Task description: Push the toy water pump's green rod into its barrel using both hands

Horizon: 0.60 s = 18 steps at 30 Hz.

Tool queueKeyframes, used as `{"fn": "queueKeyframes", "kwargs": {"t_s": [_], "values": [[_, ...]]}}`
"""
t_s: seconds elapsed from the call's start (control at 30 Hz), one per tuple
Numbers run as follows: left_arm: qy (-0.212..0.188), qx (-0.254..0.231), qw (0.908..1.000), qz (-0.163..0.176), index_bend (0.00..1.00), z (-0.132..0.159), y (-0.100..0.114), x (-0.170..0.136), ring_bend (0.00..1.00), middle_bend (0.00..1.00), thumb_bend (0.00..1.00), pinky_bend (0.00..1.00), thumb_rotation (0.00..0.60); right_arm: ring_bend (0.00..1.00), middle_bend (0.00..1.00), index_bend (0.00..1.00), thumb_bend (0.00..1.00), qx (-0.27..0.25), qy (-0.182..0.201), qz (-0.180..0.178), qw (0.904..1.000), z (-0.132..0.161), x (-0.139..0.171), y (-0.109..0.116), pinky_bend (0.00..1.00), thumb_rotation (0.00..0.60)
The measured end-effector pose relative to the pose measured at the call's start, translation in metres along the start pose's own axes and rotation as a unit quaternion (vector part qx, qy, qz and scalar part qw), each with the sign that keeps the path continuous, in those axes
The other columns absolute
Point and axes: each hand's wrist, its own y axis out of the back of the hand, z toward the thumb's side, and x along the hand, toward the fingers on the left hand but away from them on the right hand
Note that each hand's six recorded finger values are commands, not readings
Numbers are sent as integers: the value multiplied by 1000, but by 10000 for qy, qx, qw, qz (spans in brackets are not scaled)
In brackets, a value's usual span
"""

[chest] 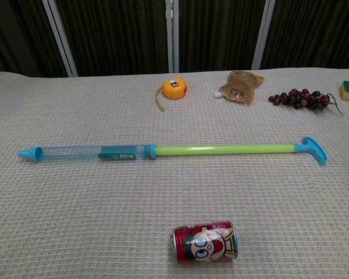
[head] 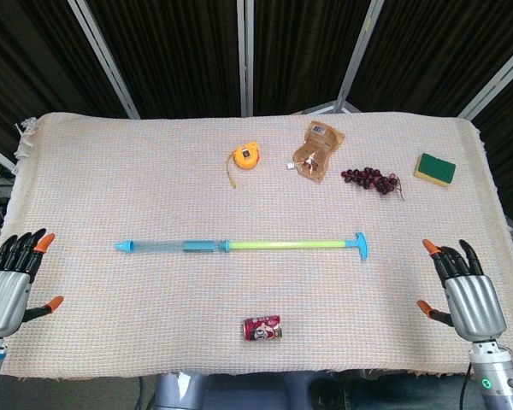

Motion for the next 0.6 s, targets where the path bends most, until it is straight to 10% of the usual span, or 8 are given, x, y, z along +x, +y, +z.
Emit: {"fn": "queueKeyframes", "kwargs": {"t_s": [0.6], "values": [[366, 112, 9989, -258, 0, -14, -18, 16, 0, 0, 0, 0, 600, 1000, 1000, 385, 0, 211, 1063, 1383, 9844, 83, -151, -77, 1000, 600]]}}
